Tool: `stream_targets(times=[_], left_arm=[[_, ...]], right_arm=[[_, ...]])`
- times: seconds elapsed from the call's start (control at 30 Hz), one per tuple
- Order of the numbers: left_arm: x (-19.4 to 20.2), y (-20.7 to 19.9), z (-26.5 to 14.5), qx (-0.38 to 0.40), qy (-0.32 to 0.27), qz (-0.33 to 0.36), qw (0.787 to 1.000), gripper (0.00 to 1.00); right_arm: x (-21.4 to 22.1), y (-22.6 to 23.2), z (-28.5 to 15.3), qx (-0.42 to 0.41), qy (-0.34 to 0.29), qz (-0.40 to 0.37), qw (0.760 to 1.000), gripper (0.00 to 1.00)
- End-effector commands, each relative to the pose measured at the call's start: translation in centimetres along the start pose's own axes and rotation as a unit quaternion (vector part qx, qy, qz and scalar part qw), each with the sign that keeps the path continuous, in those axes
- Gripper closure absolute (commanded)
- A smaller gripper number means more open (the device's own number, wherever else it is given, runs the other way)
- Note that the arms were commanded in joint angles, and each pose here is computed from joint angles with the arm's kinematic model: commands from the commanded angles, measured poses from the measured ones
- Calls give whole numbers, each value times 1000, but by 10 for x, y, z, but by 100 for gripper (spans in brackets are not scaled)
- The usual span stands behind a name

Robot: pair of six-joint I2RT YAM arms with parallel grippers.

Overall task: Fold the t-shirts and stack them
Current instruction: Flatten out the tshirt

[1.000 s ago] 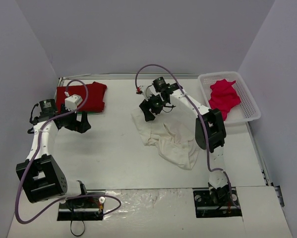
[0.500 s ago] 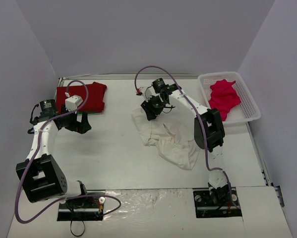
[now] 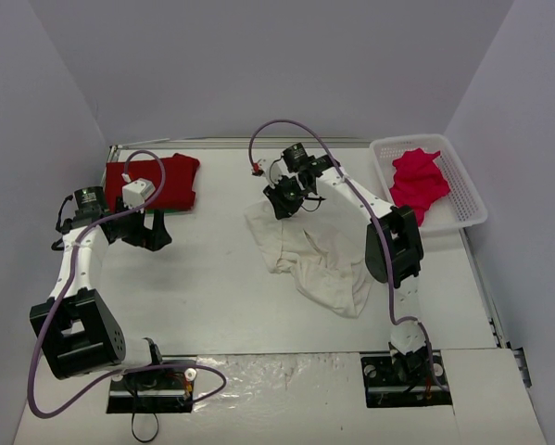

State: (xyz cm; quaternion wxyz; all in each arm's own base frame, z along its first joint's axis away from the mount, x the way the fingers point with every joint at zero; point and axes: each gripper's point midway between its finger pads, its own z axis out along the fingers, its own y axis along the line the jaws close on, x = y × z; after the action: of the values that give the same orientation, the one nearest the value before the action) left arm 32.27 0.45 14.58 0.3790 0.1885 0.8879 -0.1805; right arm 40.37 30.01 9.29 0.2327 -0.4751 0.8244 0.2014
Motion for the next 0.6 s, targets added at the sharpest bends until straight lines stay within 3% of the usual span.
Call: stream_targets(times=[0.0, 0.03, 0.33, 0.57], left_arm=[[-13, -5, -6, 11, -14, 21, 1000, 5], [-13, -5, -6, 11, -14, 21, 1000, 6], [-14, -5, -6, 11, -14, 21, 1000, 6], [-24, -16, -6, 13, -5, 57, 998, 6]], right_arm=[[-28, 7, -34, 15, -33, -16, 999, 86], [-27, 7, -33, 14, -31, -16, 999, 100], [-32, 3, -36, 25, -34, -18, 999, 100], [-61, -2, -83, 79, -72, -33, 994, 100]])
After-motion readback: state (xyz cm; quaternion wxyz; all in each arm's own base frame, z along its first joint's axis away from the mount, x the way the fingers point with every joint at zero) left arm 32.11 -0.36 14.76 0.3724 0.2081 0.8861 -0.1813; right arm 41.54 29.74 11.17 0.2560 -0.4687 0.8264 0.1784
